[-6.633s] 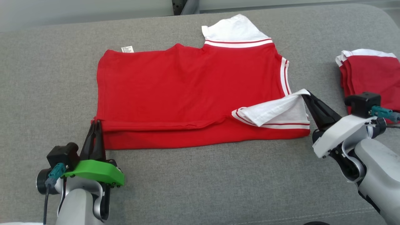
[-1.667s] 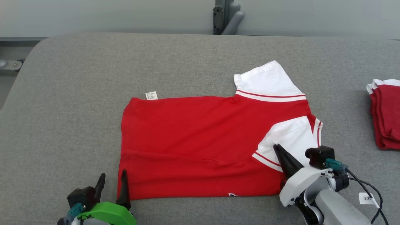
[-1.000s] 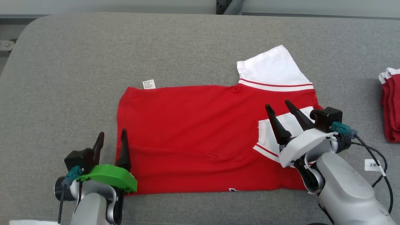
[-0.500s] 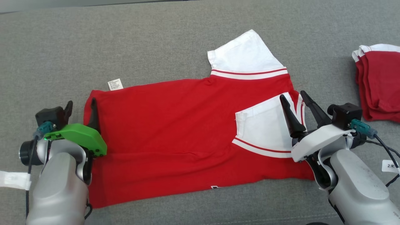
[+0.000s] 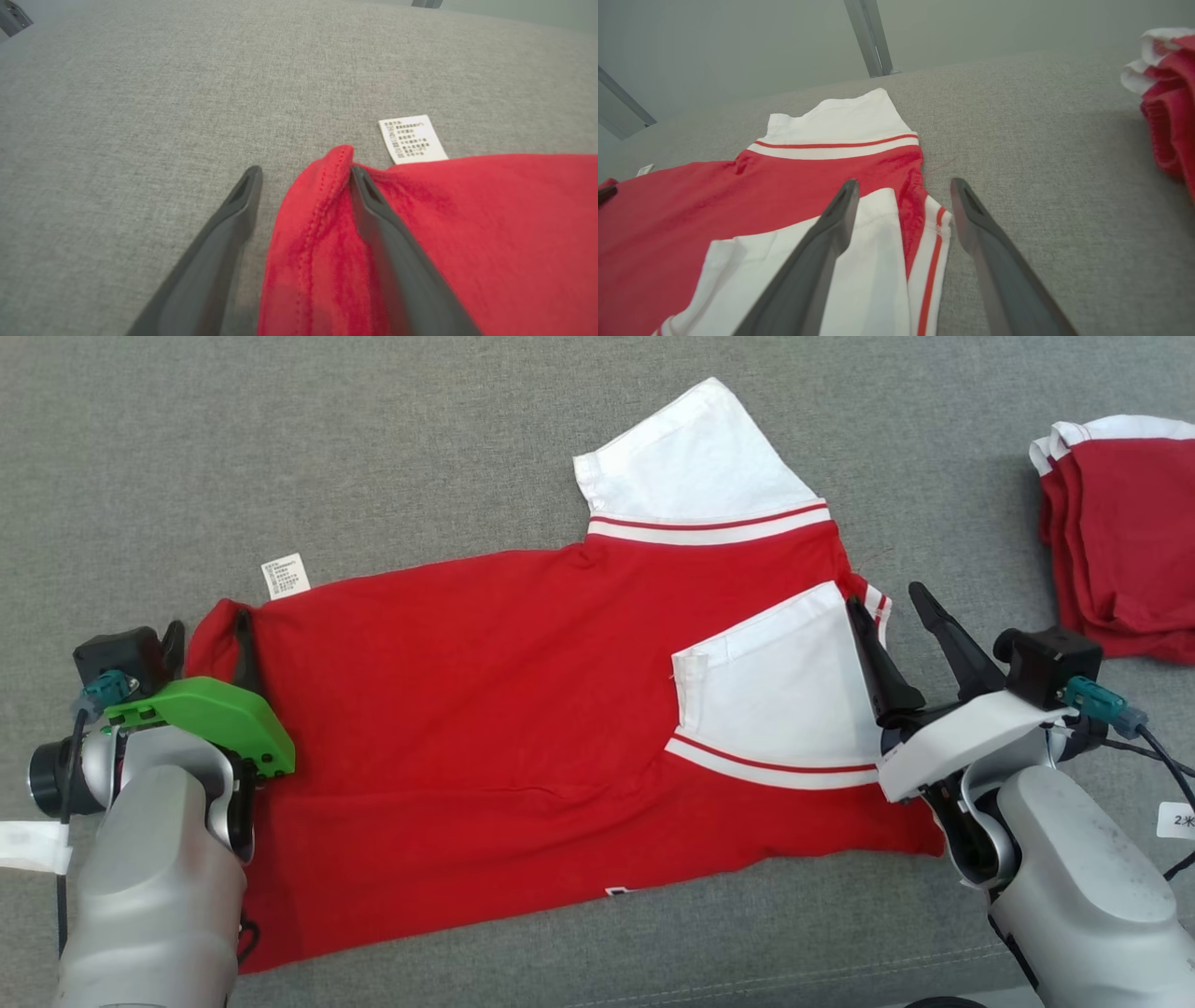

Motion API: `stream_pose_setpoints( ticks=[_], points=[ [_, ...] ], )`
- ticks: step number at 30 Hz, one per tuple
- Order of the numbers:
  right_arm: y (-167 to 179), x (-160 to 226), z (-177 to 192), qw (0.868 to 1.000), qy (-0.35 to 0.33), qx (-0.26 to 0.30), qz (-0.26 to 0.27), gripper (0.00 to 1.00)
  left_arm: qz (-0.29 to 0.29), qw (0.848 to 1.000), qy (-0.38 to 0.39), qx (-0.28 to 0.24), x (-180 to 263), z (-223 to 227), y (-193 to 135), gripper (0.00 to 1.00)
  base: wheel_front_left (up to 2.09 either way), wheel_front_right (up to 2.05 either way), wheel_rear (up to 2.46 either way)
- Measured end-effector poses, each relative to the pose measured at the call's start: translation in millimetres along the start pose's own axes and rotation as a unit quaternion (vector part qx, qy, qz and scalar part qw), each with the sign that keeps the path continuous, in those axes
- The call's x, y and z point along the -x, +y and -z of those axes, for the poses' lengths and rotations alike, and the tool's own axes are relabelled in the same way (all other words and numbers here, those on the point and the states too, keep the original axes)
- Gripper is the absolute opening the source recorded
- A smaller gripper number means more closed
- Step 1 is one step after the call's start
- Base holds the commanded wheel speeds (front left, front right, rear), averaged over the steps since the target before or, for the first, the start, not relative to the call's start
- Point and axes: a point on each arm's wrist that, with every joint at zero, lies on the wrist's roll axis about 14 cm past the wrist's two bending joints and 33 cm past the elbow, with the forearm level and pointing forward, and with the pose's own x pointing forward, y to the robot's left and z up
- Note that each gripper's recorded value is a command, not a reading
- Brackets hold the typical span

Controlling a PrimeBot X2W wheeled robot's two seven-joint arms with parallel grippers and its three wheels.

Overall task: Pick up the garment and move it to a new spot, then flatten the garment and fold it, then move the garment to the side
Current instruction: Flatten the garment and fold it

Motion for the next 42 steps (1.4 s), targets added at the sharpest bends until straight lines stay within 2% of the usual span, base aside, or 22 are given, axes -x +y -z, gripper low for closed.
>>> stream_pose_setpoints(
  ticks=[1, 3, 4, 12, 17, 18, 23, 27, 32, 35, 37, 38, 40, 42],
  points=[
    [0.8, -0.9, -0.5, 1.000, -0.001, 0.000, -0.001, 1.00, 0.001, 1.000, 0.000, 0.000, -0.1, 0.0, -0.7, 0.73, 0.00, 0.00, 0.00],
    [3.0, -4.5, -3.8, 1.000, -0.006, 0.001, -0.006, 1.00, 0.004, 1.000, -0.001, 0.002, -0.3, -0.2, -2.7, 0.11, 0.00, 0.00, 0.00],
    [4.8, -7.2, -6.7, 1.000, -0.010, 0.002, -0.009, 1.00, 0.005, 1.000, -0.002, 0.002, -0.4, -0.3, -3.8, 0.00, 0.00, 0.00, 0.00],
    [-4.3, -40.5, -40.3, 0.999, -0.031, 0.036, -0.025, 1.00, 0.020, 0.999, -0.033, 0.006, 0.1, -17.0, -12.6, 0.00, 0.00, 0.00, 0.00],
    [5.9, -80.9, -53.8, 0.996, 0.015, 0.067, -0.054, 1.00, 0.028, 0.998, -0.050, -0.001, 3.4, -25.5, -15.1, 0.00, 0.00, 0.00, 0.00],
    [10.1, -97.0, -54.5, 0.994, 0.043, 0.078, -0.062, 1.00, 0.032, 0.998, -0.052, -0.006, 4.2, -26.0, -16.4, 0.00, 0.00, 0.00, 0.00],
    [9.2, -134.4, -53.8, 0.990, 0.096, 0.089, -0.060, 1.00, 0.046, 0.997, -0.066, -0.010, -0.9, -35.6, -24.3, 0.00, 0.00, 0.00, 0.00],
    [6.8, -161.2, -41.2, 0.984, 0.139, 0.100, -0.057, 1.00, 0.051, 0.996, -0.072, -0.016, -9.5, -39.5, -24.7, 0.00, 0.00, 0.00, 0.00],
    [6.2, -180.3, 2.5, 0.969, 0.211, 0.110, -0.058, 1.00, 0.049, 0.997, -0.064, -0.004, -16.5, -30.2, -18.6, 0.00, 0.00, 0.00, 0.00],
    [19.7, -186.2, 28.8, 0.964, 0.238, 0.092, -0.075, 0.99, 0.041, 0.998, -0.056, 0.002, -17.8, -21.7, -12.8, 0.00, 0.00, 0.00, 0.00],
    [24.2, -191.6, 34.1, 0.963, 0.243, 0.085, -0.081, 0.45, 0.033, 0.998, -0.052, 0.004, -17.8, -17.9, -7.8, 0.00, 0.00, 0.00, 0.00],
    [25.6, -192.9, 37.1, 0.962, 0.246, 0.085, -0.085, 0.36, 0.030, 0.998, -0.050, 0.003, -17.6, -16.2, -5.6, 0.00, 0.00, 0.00, 0.00],
    [28.0, -192.9, 40.7, 0.960, 0.250, 0.088, -0.090, 0.00, 0.024, 0.999, -0.049, 0.003, -16.6, -15.0, -2.7, 0.00, 0.00, 0.00, 0.00],
    [30.9, -192.1, 38.8, 0.960, 0.245, 0.092, -0.095, 0.00, 0.020, 0.999, -0.048, 0.004, -15.1, -14.6, -1.2, 0.00, 0.00, 0.00, 0.00]
  ],
)
